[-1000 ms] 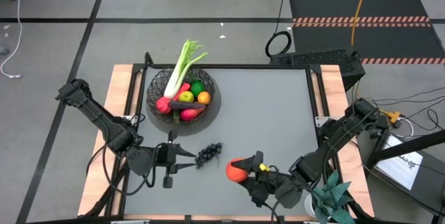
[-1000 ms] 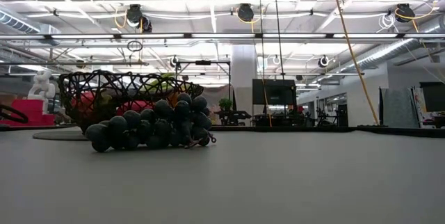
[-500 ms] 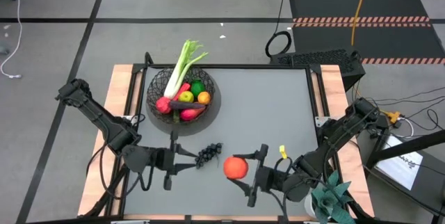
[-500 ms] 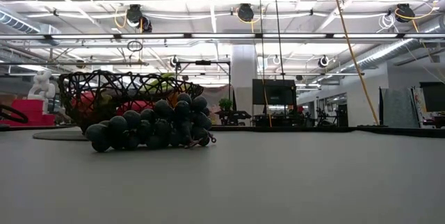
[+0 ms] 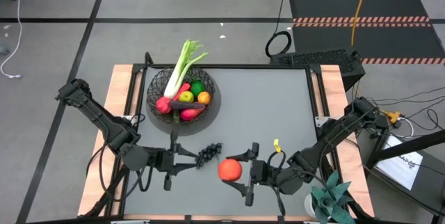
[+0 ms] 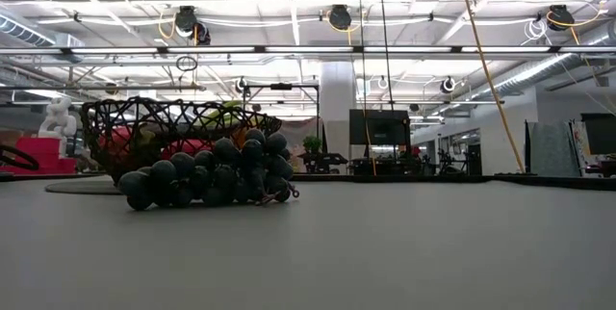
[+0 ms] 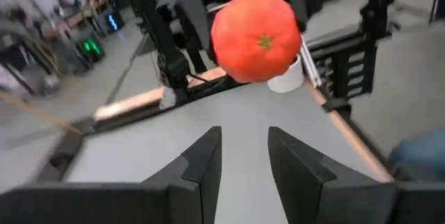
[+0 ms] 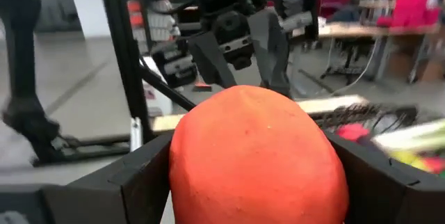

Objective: Build produce basket
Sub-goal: Put the orange into the wire basket

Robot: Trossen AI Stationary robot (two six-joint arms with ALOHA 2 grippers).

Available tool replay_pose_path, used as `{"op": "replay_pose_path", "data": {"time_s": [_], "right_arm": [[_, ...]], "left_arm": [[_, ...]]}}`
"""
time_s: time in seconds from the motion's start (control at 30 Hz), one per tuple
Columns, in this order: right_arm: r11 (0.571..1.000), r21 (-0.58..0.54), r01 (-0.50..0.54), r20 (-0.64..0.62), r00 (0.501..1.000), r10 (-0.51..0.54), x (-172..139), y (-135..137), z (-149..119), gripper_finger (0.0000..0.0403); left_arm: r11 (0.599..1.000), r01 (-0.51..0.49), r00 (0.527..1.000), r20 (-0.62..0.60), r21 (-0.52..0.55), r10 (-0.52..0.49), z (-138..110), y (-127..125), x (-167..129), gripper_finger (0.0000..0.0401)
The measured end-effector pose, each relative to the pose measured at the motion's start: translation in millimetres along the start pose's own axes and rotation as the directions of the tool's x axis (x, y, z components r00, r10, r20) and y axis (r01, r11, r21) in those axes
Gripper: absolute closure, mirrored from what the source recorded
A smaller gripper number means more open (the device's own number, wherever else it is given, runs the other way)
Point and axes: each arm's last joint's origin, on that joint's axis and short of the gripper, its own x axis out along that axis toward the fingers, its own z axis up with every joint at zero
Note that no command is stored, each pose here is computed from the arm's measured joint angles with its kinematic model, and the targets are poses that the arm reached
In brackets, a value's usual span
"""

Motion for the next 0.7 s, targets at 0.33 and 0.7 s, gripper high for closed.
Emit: {"op": "replay_pose_path", "data": {"time_s": [0.33, 0.7], "right_arm": [[0.928, -0.372, 0.007, -0.003, 1.000, -0.009, 0.3, -0.6, -0.4, 0.0089], [0.747, -0.664, 0.008, -0.021, 0.999, -0.029, 5.8, -1.3, -7.5, 0.0089]], "left_arm": [[0.929, -0.010, 0.999, 0.027, -0.370, 0.022, 3.3, 1.3, 0.1, 0.0272], [0.872, -0.049, 0.993, 0.068, -0.488, 0.094, -4.0, -12.2, 35.8, 0.0100]]}}
